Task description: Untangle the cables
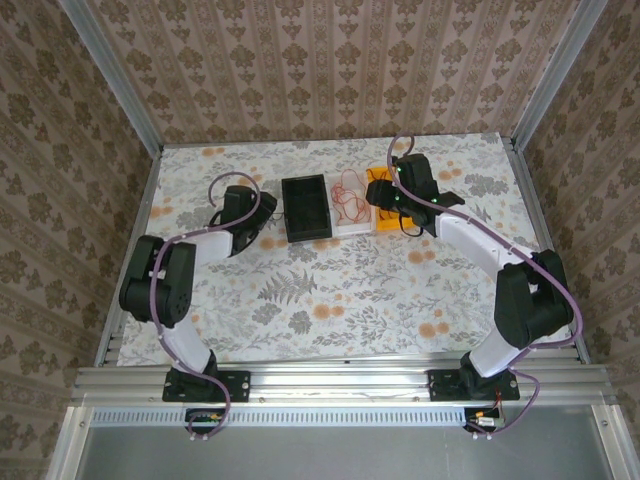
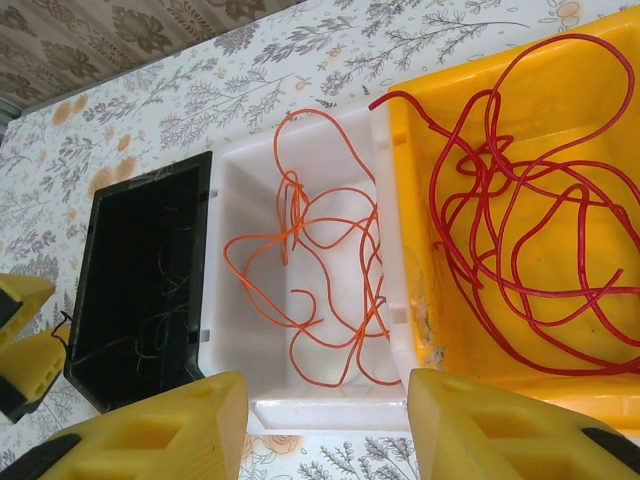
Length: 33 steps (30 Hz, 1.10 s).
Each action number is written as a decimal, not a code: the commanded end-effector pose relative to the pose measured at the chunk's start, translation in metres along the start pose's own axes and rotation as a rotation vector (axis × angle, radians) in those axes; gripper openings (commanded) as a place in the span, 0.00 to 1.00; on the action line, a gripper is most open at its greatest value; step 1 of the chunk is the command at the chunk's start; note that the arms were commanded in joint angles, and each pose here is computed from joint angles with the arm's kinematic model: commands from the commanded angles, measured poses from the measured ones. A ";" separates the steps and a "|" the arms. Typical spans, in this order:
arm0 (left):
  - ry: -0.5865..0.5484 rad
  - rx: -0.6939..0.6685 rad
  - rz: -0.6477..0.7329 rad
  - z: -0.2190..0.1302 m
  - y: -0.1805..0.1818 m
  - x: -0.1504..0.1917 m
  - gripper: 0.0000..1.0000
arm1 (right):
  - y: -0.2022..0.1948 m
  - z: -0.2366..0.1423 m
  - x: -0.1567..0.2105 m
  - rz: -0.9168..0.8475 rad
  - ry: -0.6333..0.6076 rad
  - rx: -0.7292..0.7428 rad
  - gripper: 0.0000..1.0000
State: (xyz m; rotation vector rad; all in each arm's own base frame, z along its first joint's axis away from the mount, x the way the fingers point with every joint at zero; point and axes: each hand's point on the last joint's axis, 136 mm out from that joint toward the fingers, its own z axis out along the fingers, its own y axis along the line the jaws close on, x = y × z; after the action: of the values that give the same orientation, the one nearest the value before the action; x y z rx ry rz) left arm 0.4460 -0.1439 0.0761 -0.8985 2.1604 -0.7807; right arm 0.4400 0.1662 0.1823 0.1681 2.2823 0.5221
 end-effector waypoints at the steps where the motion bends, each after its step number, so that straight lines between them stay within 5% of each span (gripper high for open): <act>1: -0.014 0.049 -0.043 0.010 -0.014 -0.002 0.66 | -0.007 -0.010 0.003 -0.010 0.005 0.025 0.46; 6: -0.014 0.003 -0.032 0.016 -0.009 0.001 0.56 | -0.008 -0.014 0.000 -0.018 -0.001 0.027 0.46; 14: -0.053 -0.009 -0.016 0.018 -0.015 -0.006 0.02 | -0.007 -0.018 0.001 -0.022 0.006 0.018 0.46; 20: -0.133 0.066 0.141 -0.007 -0.061 -0.014 0.00 | -0.007 -0.018 0.005 -0.026 0.015 0.009 0.46; 27: -0.241 0.123 0.541 -0.048 -0.134 0.007 0.00 | -0.010 -0.015 0.015 0.006 0.027 0.004 0.46; 30: -0.253 0.095 0.680 -0.051 -0.148 0.020 0.00 | -0.011 -0.015 0.017 0.004 0.029 0.004 0.46; 33: -0.198 0.088 0.679 -0.040 -0.144 0.033 0.00 | -0.012 -0.016 0.018 -0.003 0.031 0.008 0.46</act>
State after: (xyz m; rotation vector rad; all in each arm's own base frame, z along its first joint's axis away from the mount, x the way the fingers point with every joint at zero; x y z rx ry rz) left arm 0.4500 -0.2545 0.2141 -0.2219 1.9669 -0.5728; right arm 0.4194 0.1561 0.1626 0.1651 2.3449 0.4900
